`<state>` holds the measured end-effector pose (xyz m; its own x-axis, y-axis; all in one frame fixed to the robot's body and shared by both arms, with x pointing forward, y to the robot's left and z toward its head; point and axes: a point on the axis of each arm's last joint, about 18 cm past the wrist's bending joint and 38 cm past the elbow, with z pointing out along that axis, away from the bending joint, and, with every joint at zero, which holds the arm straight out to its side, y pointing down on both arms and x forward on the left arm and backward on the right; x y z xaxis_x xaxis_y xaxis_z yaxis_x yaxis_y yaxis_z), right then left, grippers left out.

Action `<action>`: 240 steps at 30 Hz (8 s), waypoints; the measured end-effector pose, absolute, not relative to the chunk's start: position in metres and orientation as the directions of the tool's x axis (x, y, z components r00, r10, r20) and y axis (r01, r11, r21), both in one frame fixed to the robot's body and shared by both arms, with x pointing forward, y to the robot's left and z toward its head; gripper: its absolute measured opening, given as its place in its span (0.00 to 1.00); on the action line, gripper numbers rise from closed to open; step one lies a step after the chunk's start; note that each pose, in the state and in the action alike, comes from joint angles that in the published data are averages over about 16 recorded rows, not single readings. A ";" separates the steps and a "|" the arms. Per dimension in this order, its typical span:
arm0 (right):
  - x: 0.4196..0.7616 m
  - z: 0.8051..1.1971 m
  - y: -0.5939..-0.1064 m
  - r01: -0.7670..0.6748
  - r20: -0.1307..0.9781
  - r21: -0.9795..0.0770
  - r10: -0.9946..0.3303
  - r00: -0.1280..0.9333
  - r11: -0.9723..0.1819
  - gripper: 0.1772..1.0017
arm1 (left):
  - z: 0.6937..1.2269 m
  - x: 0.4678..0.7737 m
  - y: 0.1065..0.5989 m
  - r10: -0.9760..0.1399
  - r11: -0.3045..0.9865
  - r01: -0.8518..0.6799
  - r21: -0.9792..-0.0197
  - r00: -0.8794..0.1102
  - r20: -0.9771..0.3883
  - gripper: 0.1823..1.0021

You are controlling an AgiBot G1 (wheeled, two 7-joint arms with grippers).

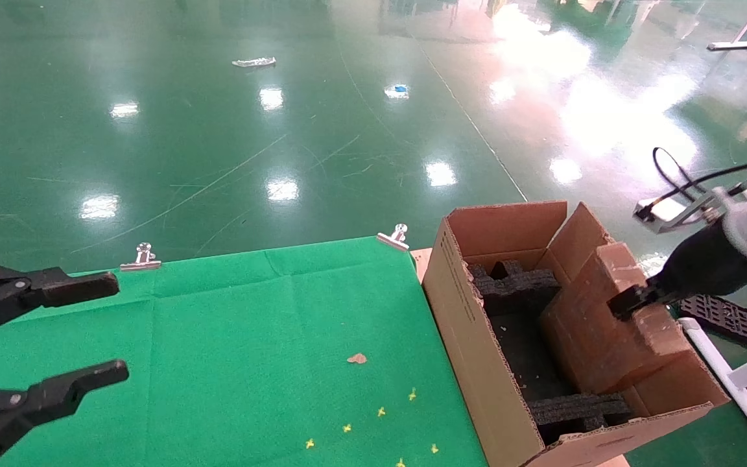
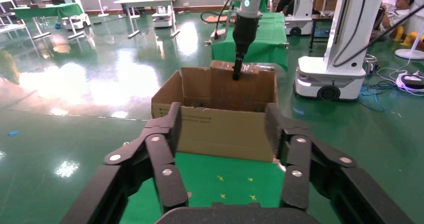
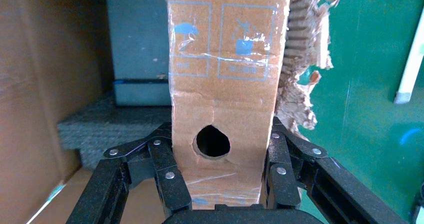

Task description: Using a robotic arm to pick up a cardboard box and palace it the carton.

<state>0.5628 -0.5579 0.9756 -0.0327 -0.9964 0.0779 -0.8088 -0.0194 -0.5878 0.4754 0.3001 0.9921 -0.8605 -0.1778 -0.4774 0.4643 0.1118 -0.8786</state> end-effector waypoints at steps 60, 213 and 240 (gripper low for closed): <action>0.630 0.845 -0.553 -0.810 0.236 -0.561 -0.971 0.042 -0.171 0.51 | 0.992 0.475 0.300 -0.178 0.112 0.464 -0.879 -0.861 -0.477 1.00; 0.476 0.992 -0.302 0.462 0.475 -0.880 -0.179 0.861 -0.113 1.00 | 0.992 0.476 0.300 -0.179 0.111 0.464 -0.879 -0.861 -0.477 1.00; 0.476 0.992 -0.302 0.461 0.474 -0.880 -0.180 0.862 -0.115 1.00 | 0.992 0.476 0.300 -0.179 0.111 0.464 -0.879 -0.861 -0.477 1.00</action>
<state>0.4764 -0.3023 0.9923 0.8617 -0.1802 0.4744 0.4606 -0.1146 -0.8802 0.4756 0.3004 0.9921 -0.8607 -0.1787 -0.4767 0.4637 0.1112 -0.8790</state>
